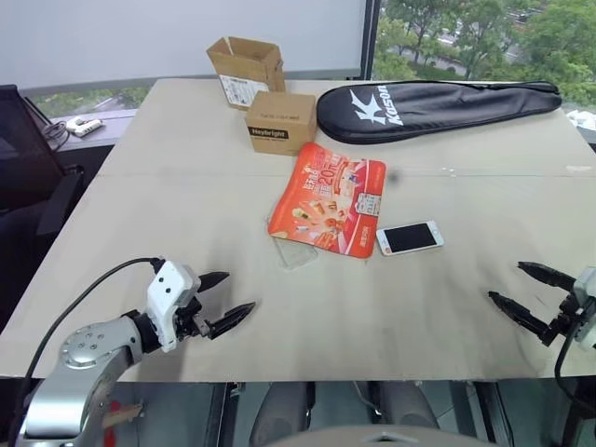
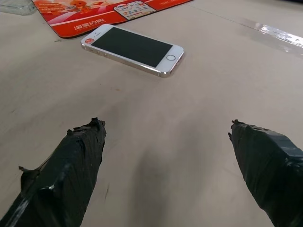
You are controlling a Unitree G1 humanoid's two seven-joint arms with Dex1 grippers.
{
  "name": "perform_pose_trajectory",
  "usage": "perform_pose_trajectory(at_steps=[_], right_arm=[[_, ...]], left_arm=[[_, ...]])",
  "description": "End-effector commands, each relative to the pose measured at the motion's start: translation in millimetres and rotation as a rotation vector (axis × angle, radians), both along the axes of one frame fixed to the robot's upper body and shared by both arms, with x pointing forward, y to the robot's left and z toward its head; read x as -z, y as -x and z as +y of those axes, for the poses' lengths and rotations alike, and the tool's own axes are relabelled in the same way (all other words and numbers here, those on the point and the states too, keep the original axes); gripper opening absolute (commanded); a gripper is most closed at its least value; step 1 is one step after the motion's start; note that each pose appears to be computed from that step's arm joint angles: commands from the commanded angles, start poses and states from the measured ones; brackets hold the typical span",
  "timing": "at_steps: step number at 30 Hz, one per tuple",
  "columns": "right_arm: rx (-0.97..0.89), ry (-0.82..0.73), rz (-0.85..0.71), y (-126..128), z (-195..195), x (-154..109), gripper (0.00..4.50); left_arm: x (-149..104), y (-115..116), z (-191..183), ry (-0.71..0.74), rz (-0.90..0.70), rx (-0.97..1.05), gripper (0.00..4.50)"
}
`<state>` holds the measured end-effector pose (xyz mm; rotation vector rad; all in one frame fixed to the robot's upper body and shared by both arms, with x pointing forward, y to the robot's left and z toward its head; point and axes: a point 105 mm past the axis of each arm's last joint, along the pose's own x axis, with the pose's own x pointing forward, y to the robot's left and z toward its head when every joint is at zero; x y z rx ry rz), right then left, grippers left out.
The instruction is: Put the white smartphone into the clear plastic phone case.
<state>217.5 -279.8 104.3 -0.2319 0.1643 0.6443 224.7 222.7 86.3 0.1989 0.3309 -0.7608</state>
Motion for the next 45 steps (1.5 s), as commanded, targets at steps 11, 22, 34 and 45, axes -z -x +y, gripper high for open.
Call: perform_pose_trajectory(at_steps=[11,22,34,45], right_arm=[[0.027,0.009,-0.068,-12.6,-1.1,-9.5,4.5],[0.03,0.019,-0.069,-12.8,-3.4,-8.8,4.5],[-0.022,-0.088,-0.103,-66.9,49.6,-35.8,4.5],[-0.203,-0.073,0.013,-152.6,180.8,-56.4,4.5]], left_arm=[[-14.8,-0.8,-2.1,0.001,-0.058,-0.014,4.43],[-16.5,-3.7,-2.9,0.008,-0.07,-0.013,4.43],[-45.6,-15.8,-4.8,0.076,-0.193,-0.002,4.43],[-71.7,-10.9,-3.8,0.154,-0.203,0.036,4.43]])
